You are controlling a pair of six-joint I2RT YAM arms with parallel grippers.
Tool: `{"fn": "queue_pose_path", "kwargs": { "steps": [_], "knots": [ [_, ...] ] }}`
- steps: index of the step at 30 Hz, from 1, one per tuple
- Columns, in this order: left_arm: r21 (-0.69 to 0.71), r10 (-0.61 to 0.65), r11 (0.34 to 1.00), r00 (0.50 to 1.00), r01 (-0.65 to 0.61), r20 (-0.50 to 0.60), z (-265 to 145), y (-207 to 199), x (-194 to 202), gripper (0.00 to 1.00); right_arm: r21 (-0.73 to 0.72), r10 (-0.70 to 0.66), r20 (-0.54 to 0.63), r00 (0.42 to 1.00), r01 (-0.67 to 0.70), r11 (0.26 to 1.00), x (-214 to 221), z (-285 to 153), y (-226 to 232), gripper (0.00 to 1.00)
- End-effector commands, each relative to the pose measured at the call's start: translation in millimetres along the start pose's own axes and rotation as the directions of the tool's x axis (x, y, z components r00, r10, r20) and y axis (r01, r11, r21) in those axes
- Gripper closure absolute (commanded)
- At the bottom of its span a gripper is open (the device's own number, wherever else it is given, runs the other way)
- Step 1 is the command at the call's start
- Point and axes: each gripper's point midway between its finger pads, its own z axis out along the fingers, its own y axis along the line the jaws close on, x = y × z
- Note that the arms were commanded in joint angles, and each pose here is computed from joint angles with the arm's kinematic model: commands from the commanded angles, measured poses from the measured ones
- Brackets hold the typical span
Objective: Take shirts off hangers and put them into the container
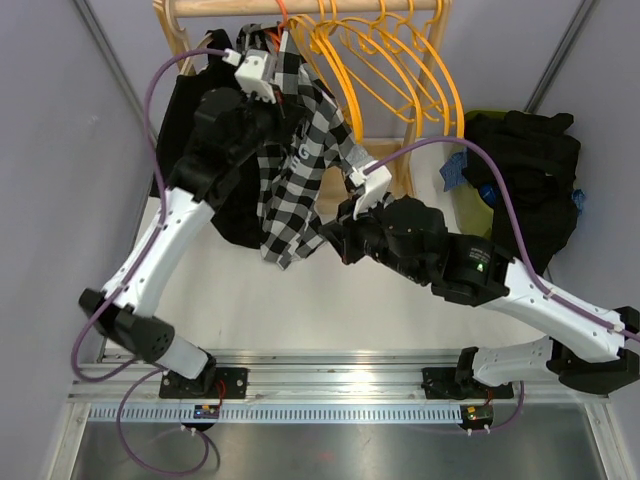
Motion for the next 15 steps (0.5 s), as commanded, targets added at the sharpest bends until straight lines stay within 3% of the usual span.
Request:
{"fn": "queue_pose_path", "kwargs": {
  "steps": [1,5,8,10,12,13,14,15],
  "knots": [
    [-0.071,0.027,0.997,0.979,-0.013,0.203,-71,-6,-61,1.00,-0.095,-0.028,0.103,0.994,0.038,0.995,-46,-14,21,0.93],
    [-0.118,-0.008,0.992,0.982,0.031,0.188,-105,2,-40,1.00,-0.094,-0.063,0.121,0.991,0.075,0.993,-67,-5,31,0.91],
    [-0.117,-0.050,0.991,0.986,0.069,0.161,-135,-3,-28,1.00,-0.041,-0.106,0.152,0.983,0.114,0.993,-84,4,28,0.76],
    [-0.121,-0.077,0.989,0.991,0.090,0.112,-144,0,1,0.83,0.003,-0.126,0.189,0.974,0.128,0.992,-103,4,24,0.53],
    [-0.108,-0.103,0.987,0.987,0.117,0.126,-168,-5,7,0.74,0.082,-0.178,0.191,0.965,0.165,0.983,-110,16,16,0.47],
    [-0.119,-0.115,0.985,0.990,0.125,0.087,-171,-1,29,0.68,0.101,-0.178,0.218,0.960,0.159,0.982,-123,14,15,0.38],
    [-0.111,-0.127,0.984,0.987,0.138,0.100,-185,-4,29,0.50,0.147,-0.219,0.218,0.951,0.190,0.971,-129,16,8,0.28],
    [-0.110,-0.134,0.983,0.986,0.144,0.099,-193,-4,34,0.44,0.176,-0.234,0.198,0.952,0.200,0.964,-128,30,2,0.24]
  ]
}}
